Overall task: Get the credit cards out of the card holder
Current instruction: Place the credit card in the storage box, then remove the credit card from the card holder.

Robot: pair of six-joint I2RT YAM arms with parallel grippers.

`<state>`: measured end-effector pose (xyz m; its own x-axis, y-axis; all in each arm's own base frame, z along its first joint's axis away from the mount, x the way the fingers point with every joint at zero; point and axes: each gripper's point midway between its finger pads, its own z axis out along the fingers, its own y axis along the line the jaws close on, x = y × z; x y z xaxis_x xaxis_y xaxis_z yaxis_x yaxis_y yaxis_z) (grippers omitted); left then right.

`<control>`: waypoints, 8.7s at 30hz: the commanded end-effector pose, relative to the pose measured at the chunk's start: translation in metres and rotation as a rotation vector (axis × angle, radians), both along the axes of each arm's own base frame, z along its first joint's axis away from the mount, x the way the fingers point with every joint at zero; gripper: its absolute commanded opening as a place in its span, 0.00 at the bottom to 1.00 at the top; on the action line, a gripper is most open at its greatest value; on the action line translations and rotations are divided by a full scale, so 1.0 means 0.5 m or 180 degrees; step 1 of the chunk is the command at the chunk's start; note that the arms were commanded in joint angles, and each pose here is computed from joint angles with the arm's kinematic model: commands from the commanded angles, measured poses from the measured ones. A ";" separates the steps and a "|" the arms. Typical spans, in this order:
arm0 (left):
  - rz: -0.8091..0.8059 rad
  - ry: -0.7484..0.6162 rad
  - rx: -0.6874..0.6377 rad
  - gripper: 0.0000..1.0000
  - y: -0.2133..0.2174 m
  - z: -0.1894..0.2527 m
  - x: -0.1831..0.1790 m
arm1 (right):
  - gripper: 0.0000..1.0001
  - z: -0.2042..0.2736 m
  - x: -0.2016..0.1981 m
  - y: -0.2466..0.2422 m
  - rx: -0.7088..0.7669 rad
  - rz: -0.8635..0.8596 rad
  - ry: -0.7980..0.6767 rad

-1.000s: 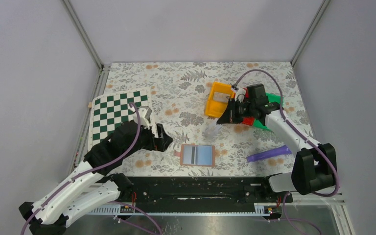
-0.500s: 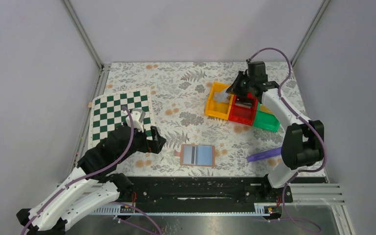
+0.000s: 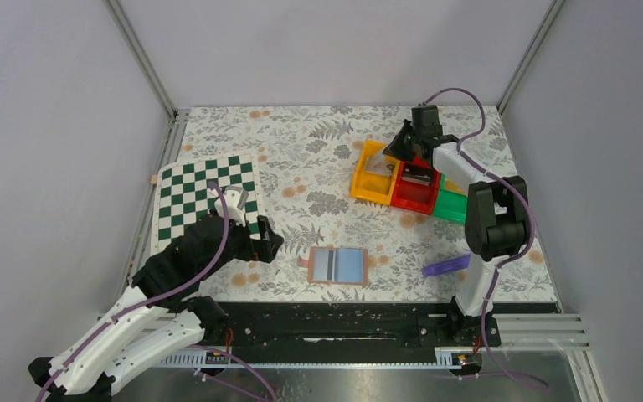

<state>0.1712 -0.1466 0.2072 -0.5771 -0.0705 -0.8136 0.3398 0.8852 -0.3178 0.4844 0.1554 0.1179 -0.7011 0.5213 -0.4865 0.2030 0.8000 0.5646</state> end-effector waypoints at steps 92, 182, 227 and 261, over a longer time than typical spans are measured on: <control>-0.0232 0.1433 -0.1019 0.00 -0.192 -0.307 -0.005 | 0.67 -0.079 -0.616 0.334 -0.0144 0.1691 0.0039; -0.0175 0.1376 -0.1216 0.00 -0.177 -0.285 -0.022 | 0.71 -0.197 -0.655 0.364 -0.1214 0.2091 0.0290; 0.0430 0.1361 -0.0533 0.24 -0.105 -0.288 0.011 | 0.49 -0.083 -0.585 0.159 -0.1340 0.1444 -0.0046; -0.0069 0.1205 -0.1147 0.44 -0.261 -0.295 0.051 | 0.17 -0.187 -0.572 0.239 0.0177 0.1919 0.0483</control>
<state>0.1892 -0.2707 0.0604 -0.8560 -0.2654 -0.4436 0.1438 0.7020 -0.6976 0.1954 0.2795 0.0366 -0.9296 -0.0017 -0.3686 -0.2358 0.7716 0.5908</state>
